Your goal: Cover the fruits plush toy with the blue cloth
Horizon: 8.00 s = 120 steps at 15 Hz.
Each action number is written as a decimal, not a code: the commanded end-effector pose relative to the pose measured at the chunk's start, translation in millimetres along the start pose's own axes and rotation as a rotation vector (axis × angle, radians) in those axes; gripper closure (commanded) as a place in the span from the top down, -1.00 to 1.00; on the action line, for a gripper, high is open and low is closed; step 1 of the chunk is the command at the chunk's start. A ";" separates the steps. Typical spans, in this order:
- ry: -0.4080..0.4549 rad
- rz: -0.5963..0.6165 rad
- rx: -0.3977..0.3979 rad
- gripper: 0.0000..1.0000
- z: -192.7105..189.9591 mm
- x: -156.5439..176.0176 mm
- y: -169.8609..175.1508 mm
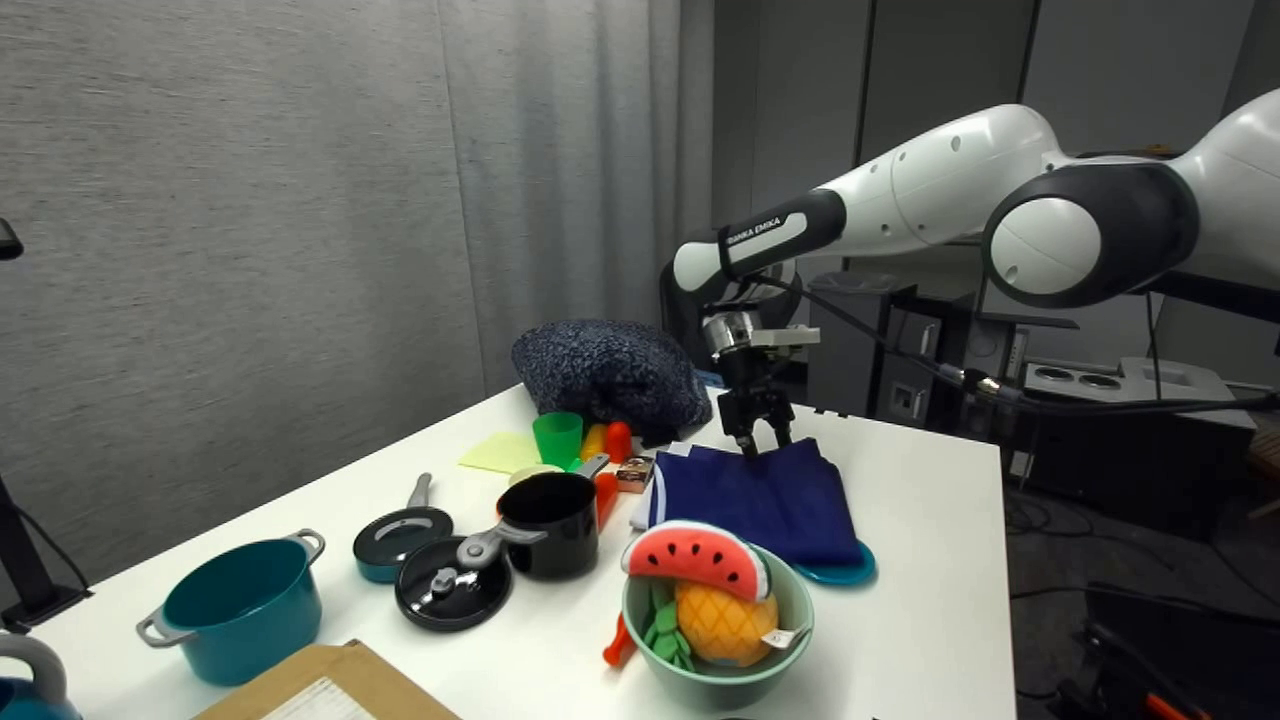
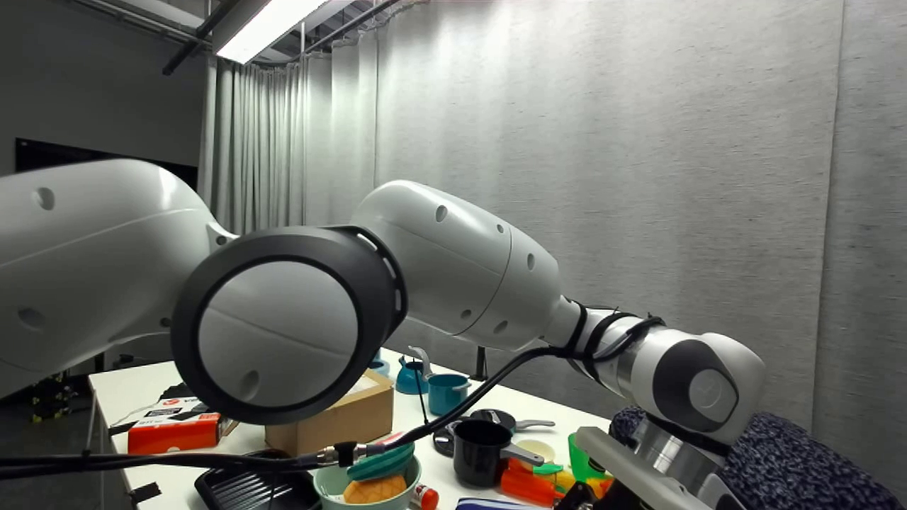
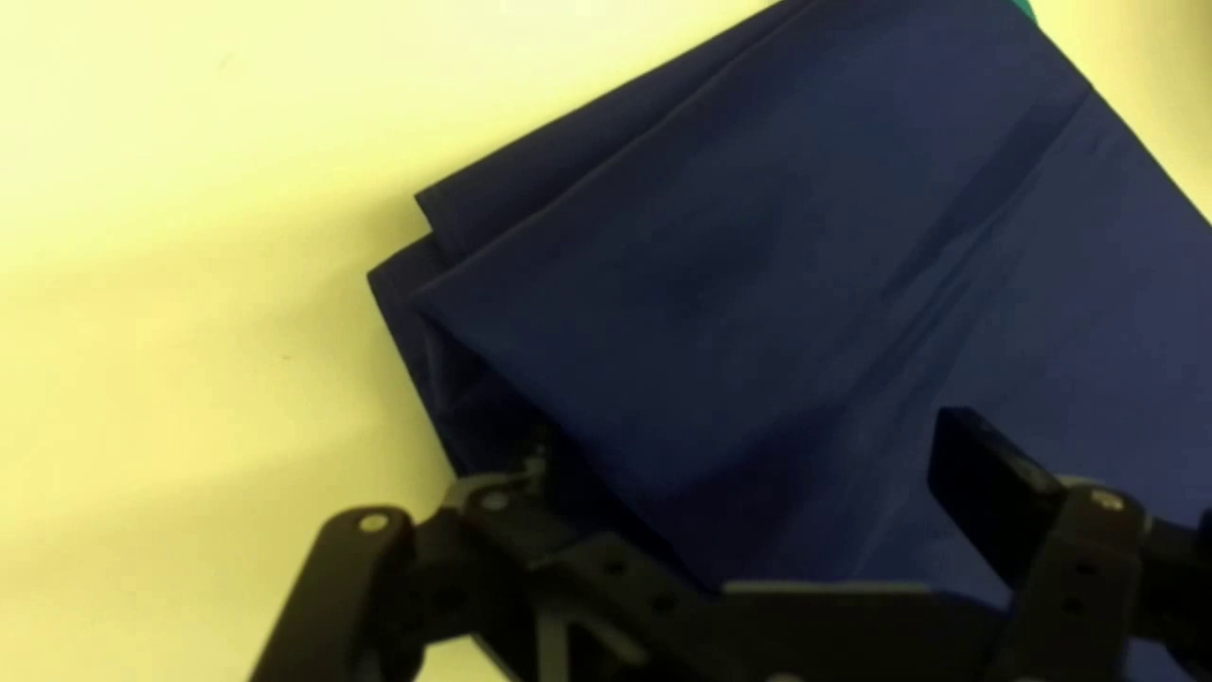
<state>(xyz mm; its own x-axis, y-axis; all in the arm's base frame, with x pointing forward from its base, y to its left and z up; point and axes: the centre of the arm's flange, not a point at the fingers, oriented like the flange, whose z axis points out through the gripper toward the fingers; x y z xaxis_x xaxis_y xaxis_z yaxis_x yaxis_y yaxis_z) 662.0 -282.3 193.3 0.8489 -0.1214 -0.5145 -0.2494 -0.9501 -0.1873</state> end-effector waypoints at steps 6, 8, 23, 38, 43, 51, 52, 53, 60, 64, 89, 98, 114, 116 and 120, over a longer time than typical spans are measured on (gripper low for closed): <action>-0.059 -0.085 -0.013 -0.03 0.5 8.2 -26.5; -0.057 -0.093 -0.024 -0.34 -0.1 6.8 -29.4; 0.254 -0.014 -0.247 -0.99 -43.3 -1.2 -204.9; 0.561 0.060 -0.419 -0.99 -76.4 -56.2 -304.7; 0.614 0.053 -0.453 -0.99 -108.9 -108.0 -282.7; 0.580 0.102 -0.453 -0.99 -113.7 -138.0 -215.1; 0.590 0.095 -0.453 -0.99 -123.3 -123.3 -245.9; 0.580 0.105 -0.451 -0.97 -120.6 -123.6 -237.5; 0.608 0.126 -0.476 -0.99 -116.1 -121.3 -244.8; 0.697 0.112 -0.573 -0.99 -110.3 -125.9 -278.6; 0.147 -0.913 -0.566 -0.99 69.7 -142.3 -510.8; 0.085 -1.106 -0.637 -0.99 62.9 -157.9 -485.8; 0.493 -1.037 -0.558 1.00 21.6 -162.7 -486.2; 0.552 -1.023 -0.544 1.00 22.5 -160.7 -488.0; 0.712 -0.953 -0.477 1.00 23.5 -156.4 -494.6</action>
<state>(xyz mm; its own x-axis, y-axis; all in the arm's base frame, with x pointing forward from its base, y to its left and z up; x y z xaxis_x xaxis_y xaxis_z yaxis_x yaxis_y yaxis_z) 651.0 217.6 344.7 0.6636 0.7341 0.1438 0.7159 -0.6790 0.1629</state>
